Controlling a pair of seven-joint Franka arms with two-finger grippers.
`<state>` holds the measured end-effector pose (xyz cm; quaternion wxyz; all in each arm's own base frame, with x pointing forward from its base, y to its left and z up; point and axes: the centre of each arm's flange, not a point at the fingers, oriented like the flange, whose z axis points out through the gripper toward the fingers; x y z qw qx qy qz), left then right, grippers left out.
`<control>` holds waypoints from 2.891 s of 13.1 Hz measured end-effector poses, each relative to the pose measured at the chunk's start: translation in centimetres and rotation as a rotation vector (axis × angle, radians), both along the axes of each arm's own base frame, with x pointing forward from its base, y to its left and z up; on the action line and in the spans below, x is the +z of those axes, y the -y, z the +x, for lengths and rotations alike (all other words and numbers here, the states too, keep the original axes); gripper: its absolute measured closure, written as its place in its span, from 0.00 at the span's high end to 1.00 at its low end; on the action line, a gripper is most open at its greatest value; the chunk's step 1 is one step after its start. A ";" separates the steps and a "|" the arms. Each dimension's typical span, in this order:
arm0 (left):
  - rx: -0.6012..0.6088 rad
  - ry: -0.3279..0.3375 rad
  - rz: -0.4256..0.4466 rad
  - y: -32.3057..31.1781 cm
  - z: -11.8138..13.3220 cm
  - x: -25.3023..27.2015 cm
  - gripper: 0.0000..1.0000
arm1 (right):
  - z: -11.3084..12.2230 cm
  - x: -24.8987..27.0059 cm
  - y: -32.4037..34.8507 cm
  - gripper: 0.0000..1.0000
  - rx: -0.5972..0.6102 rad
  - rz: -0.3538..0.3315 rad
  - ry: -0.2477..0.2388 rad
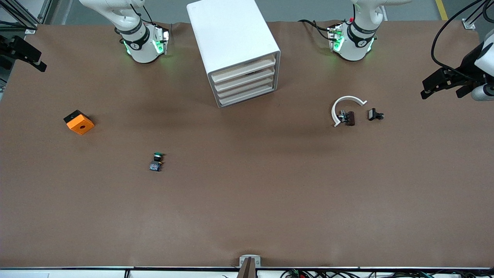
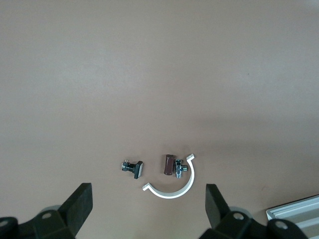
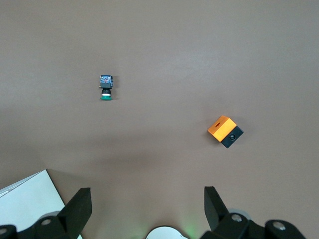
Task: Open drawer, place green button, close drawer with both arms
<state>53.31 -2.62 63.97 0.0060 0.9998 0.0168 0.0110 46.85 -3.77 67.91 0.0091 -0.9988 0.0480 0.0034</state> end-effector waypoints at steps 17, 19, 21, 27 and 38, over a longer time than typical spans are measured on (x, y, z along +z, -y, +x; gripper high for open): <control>0.130 -0.144 -0.037 0.9 2.4 -5.8 1.00 | 3.0 -4.3 0.1 1.00 0.009 0.004 -0.111; 0.186 -0.186 -0.029 2.3 3.5 -8.5 1.00 | 3.3 -4.4 0.2 1.00 0.009 0.002 -0.098; 0.259 -0.206 -0.017 4.4 4.3 -10.5 1.00 | 4.1 -5.4 0.4 1.00 0.006 0.001 -0.107; 0.495 -0.250 0.037 11.8 6.0 -16.8 1.00 | 7.1 -10.3 1.0 1.00 -0.003 0.001 -0.189; 0.878 -0.318 0.173 20.6 6.5 -25.2 1.00 | 8.4 -13.3 -1.1 1.00 -0.081 0.029 -0.185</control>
